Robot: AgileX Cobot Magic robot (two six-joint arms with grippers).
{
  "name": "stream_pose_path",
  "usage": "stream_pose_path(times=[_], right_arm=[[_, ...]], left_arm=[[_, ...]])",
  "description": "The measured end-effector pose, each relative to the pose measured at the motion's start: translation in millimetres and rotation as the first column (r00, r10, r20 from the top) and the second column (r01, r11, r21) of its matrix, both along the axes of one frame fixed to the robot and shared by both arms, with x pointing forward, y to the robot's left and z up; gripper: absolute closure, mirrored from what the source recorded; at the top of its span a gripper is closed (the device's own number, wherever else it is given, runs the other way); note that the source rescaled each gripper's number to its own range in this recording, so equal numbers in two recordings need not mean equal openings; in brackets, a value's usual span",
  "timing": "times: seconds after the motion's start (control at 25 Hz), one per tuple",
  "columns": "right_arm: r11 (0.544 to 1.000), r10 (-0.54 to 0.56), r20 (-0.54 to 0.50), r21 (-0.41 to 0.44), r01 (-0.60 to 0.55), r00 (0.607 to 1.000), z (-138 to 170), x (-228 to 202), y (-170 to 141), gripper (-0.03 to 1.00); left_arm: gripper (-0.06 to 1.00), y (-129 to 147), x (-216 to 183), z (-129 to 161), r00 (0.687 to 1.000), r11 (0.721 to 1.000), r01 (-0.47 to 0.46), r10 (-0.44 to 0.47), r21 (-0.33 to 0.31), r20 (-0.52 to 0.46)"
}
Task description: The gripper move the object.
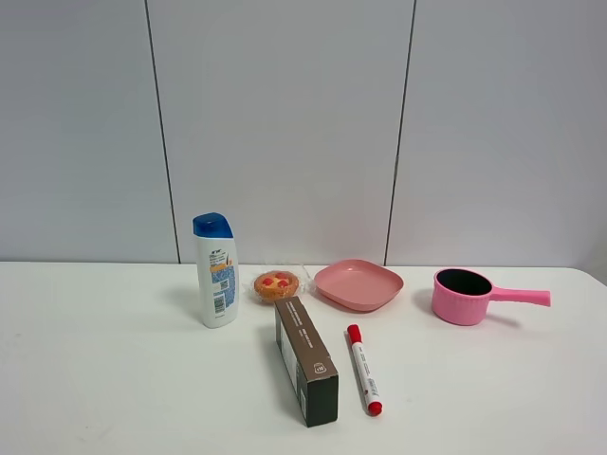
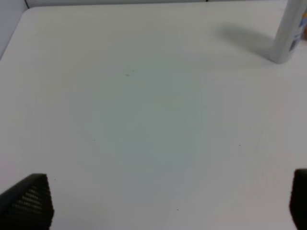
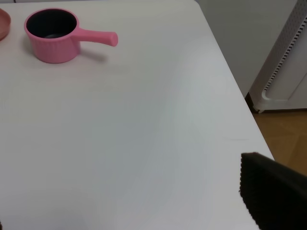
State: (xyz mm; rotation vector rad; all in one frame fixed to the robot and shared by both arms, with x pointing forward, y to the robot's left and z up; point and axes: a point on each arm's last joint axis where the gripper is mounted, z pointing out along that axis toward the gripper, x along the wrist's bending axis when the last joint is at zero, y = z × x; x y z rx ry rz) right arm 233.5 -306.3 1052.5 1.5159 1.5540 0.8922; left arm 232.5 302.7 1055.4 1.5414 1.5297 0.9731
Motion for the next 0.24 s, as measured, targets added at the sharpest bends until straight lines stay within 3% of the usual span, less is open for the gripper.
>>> stream_pose_path(times=[0.24], right_arm=[[1.000,0.000,0.000,0.000,0.000,1.000,0.0,0.0,0.0,-0.03]], left_arm=[[-0.06,0.0,0.0,0.0,1.000,1.000,0.000,0.000,0.000,0.000]])
